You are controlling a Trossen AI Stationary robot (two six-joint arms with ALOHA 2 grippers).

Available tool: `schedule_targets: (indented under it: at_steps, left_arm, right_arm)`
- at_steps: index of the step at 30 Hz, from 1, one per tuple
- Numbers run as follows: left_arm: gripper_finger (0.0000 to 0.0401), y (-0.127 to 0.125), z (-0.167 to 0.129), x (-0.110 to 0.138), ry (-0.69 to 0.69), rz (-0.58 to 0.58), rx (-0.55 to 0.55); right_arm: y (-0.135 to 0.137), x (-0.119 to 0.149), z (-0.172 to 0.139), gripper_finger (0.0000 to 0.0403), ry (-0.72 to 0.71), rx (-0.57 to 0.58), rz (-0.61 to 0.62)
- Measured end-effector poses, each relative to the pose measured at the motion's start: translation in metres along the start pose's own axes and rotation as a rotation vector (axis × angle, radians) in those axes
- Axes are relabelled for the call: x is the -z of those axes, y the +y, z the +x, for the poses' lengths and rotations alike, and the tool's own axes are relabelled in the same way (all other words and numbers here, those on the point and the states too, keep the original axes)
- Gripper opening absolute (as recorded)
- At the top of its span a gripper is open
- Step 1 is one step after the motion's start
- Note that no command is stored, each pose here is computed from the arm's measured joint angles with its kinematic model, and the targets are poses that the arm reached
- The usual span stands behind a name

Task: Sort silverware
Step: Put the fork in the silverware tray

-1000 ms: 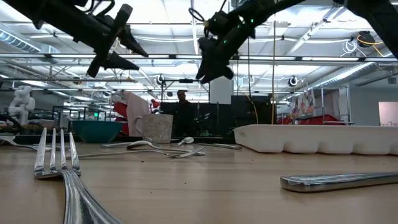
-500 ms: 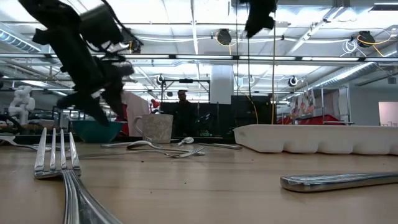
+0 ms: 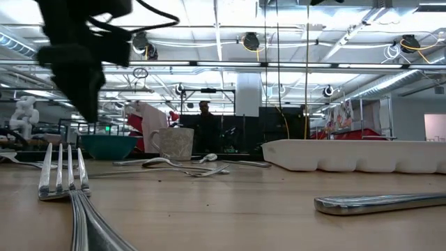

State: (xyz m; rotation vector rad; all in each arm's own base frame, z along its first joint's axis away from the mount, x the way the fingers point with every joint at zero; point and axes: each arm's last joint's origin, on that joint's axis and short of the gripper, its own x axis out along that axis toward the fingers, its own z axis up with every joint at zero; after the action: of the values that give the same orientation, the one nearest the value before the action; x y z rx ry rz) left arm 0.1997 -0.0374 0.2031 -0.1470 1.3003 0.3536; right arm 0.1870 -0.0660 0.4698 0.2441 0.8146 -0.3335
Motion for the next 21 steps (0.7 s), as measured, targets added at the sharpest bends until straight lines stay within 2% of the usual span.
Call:
schedule_targets:
  at_steps: [6,10,14,17,19,21]
  left_arm:
    - [0.0205,-0.012,-0.004,0.03,0.133,0.081,-0.069]
    - [0.0205,-0.018,-0.006,0.036,0.133,0.116,-0.061]
    - [0.0205,-0.021,-0.006,0.039,0.121,0.091,-0.072]
    - [0.0205,-0.015,0.001,0.049,0.136,-0.014,-0.098]
    - [0.0205,-0.007,0.004,0.057,0.157,-0.174,-0.139]
    - [0.0205,0.0,0.002,0.064,0.164,-0.391,-0.18]
  right_arm:
    - [-0.002,0.016,0.0,0.0144,0.036,0.012,0.019]
    - [-0.003,0.026,0.012,0.0144,0.091,0.017,0.021]
    - [-0.004,0.035,0.029,0.0144,0.149,0.022,0.023]
    - [-0.005,0.04,0.043,0.0144,0.18,0.023,0.024]
    - [-0.005,0.042,0.052,0.0144,0.189,0.016,0.023]
    - [-0.005,0.045,0.057,0.0144,0.207,-0.001,0.024]
